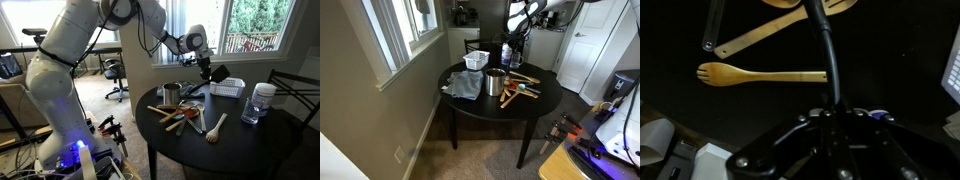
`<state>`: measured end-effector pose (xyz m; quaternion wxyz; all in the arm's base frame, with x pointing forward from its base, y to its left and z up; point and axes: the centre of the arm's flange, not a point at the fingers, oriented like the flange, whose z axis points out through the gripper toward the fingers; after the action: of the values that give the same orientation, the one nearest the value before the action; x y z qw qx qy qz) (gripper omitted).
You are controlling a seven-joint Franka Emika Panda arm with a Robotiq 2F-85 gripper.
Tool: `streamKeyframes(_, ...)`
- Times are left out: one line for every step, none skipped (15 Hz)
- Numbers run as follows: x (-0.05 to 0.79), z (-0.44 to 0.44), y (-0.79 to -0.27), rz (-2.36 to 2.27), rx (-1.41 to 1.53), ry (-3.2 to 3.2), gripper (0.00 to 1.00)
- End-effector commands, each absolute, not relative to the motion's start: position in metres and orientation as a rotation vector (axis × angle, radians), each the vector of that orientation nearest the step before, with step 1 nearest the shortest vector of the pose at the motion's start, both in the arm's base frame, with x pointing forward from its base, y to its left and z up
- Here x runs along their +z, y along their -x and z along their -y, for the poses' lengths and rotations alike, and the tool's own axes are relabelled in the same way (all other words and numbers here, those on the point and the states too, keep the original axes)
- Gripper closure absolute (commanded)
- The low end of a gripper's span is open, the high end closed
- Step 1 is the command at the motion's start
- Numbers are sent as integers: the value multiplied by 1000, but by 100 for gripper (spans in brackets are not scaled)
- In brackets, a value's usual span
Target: Put the black spatula in the silver tin
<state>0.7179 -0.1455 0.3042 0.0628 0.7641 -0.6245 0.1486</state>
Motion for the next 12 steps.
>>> streamKeyframes(335, 104, -677, 1868, 612, -2374, 92)
streamKeyframes(341, 95, -675, 1849, 662, -2391, 92)
streamKeyframes(349, 84, -673, 1829, 732, -2394, 92)
streamKeyframes(354, 76, -671, 1809, 785, -2400, 92)
streamKeyframes(362, 68, -669, 1785, 838, -2401, 92)
streamKeyframes(367, 60, -667, 1768, 881, -2400, 92)
streamKeyframes(370, 53, -666, 1751, 913, -2400, 92)
streamKeyframes(373, 47, -664, 1737, 937, -2398, 92)
streamKeyframes(373, 41, -664, 1719, 948, -2401, 92)
streamKeyframes(373, 36, -663, 1708, 960, -2398, 92)
streamKeyframes(371, 30, -662, 1693, 959, -2401, 92)
streamKeyframes(371, 25, -661, 1680, 967, -2400, 92)
